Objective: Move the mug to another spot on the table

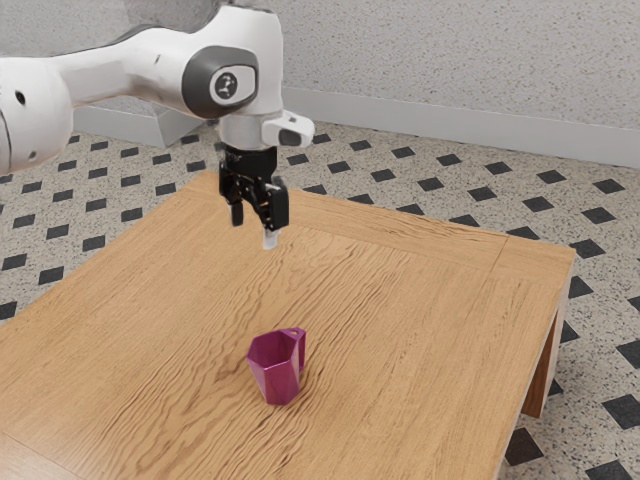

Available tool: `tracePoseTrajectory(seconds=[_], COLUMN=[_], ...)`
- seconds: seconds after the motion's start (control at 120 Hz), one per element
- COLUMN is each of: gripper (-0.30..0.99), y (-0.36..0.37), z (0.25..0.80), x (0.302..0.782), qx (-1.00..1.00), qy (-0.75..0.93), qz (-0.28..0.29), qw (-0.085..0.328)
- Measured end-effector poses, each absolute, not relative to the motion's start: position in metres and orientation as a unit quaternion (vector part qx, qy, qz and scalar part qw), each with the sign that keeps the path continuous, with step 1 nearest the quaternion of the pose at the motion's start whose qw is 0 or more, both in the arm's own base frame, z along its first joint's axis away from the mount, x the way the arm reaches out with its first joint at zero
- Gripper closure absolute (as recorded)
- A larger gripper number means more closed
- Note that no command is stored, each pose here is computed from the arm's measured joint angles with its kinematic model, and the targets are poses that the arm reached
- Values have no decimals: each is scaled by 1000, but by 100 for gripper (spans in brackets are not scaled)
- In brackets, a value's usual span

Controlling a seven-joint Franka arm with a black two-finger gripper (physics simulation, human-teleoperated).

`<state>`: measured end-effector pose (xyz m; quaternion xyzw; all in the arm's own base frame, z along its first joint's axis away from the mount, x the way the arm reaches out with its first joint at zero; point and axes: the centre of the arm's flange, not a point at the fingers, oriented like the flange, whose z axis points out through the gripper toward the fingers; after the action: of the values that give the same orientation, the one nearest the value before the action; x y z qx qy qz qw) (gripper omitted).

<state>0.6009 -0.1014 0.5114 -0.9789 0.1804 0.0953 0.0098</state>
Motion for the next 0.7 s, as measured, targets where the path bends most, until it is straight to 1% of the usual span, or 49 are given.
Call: tracePoseTrajectory(seconds=[0.067, 0.25, 0.383, 0.517, 0.7], gripper=[0, 0, 0, 0, 0], y=[-112, -130, -130, -127, -121], z=[495, 432, 405, 395, 364], x=[586, 553, 554, 561, 570], qx=[-975, -967, -969, -972, -975], qy=[187, 194, 190, 188, 175], qz=[115, 163, 156, 137, 133], qw=[17, 16, 16, 25, 24])
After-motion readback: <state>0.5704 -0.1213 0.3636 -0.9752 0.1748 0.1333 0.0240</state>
